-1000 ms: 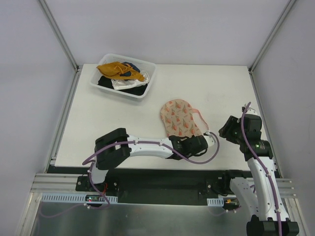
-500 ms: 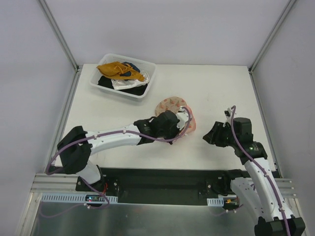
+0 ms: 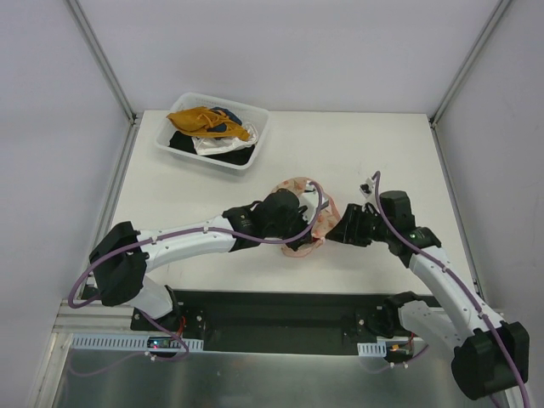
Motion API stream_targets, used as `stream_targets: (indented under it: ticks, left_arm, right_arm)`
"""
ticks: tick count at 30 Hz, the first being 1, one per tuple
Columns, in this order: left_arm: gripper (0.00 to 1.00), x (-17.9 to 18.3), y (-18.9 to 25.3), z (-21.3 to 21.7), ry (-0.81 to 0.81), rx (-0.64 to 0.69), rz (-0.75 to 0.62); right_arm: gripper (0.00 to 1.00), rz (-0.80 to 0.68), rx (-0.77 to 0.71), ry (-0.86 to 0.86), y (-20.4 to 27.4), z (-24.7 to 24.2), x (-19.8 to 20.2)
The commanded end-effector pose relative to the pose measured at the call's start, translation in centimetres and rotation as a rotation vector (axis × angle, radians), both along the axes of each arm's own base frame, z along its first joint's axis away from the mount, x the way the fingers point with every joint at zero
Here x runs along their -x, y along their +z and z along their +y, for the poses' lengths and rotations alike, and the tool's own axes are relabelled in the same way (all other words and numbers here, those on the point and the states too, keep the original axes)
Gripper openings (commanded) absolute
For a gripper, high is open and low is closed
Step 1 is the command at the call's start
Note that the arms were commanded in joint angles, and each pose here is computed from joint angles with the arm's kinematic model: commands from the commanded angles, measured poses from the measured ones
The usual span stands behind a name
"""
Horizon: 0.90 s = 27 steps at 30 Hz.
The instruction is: Unzip the laundry bag and remove the bra
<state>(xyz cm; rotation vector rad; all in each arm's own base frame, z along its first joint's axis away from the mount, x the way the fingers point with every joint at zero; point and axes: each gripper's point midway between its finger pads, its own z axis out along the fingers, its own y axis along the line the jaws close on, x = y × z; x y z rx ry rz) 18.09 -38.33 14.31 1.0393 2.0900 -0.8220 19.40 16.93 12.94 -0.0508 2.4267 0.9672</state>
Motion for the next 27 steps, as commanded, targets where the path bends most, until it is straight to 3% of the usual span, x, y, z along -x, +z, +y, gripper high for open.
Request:
stream_targets:
  ticks: [1, 27]
  left_arm:
    - [0.00, 0.2, 2.0, -0.9, -0.017, 0.086, -0.006]
    - [0.00, -0.9, 2.4, -0.9, -0.019, 0.107, -0.012]
  right_arm:
    - [0.49, -0.059, -0.130, 0.050, 3.5, 2.2, -1.1]
    - [0.47, -0.024, -0.219, 0.289, 2.9, 3.8, 2.0]
